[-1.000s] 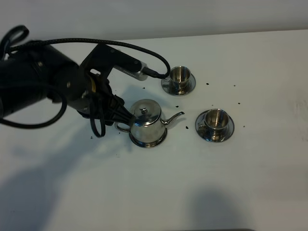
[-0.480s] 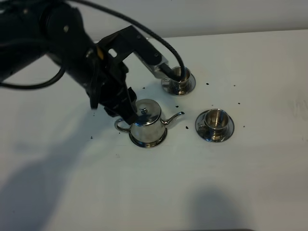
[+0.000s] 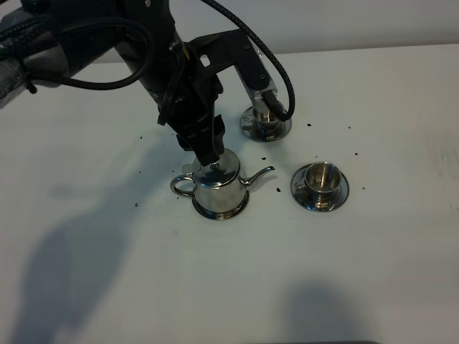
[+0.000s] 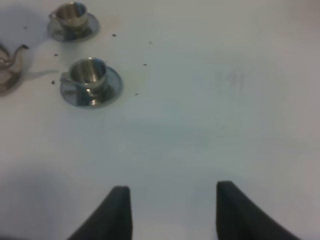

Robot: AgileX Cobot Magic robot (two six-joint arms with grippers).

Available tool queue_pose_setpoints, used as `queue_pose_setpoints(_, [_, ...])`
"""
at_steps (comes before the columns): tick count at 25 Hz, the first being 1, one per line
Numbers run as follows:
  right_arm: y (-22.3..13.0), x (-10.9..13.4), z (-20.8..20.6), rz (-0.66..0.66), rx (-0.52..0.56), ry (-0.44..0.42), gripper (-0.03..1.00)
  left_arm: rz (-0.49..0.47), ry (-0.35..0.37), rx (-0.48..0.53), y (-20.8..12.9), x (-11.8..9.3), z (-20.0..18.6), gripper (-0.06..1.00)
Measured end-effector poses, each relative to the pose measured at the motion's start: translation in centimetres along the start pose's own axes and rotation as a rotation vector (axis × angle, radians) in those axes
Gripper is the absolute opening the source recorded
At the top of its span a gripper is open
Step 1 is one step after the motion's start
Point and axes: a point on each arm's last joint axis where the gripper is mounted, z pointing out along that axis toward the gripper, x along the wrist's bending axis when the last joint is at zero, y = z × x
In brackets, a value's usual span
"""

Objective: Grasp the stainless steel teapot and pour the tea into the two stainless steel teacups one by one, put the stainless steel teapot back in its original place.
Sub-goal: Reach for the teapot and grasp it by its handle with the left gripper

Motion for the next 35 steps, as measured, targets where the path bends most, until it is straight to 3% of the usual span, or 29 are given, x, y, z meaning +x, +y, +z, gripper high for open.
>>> queue_pose_setpoints(9, [0.0,0.0,0.0,0.001,0.000,0.001,0.35,0.028,-0.047,0.022,-0.2,-0.4,-0.1,0.48])
queue_pose_setpoints(14, [0.0,0.0,0.0,0.002,0.000,0.001,0.33,-0.035,-0.067,0.051,-0.4,-0.6,-0.1,0.48])
queue_pose_setpoints(21, [0.0,0.0,0.0,0.002,0.000,0.001,0.28,-0.087,0.044,0.161,-1.5,0.9,0.5,0.48])
queue_pose_setpoints(29, [0.0,0.0,0.0,0.003,0.000,0.001,0.23,-0.069,-0.019,0.261,-2.0,1.9,5.3,0.48])
queue_pose_setpoints(35, [0.0,0.0,0.0,0.003,0.000,0.001,0.23,-0.023,-0.037,0.275,-2.0,2.0,6.1,0.48])
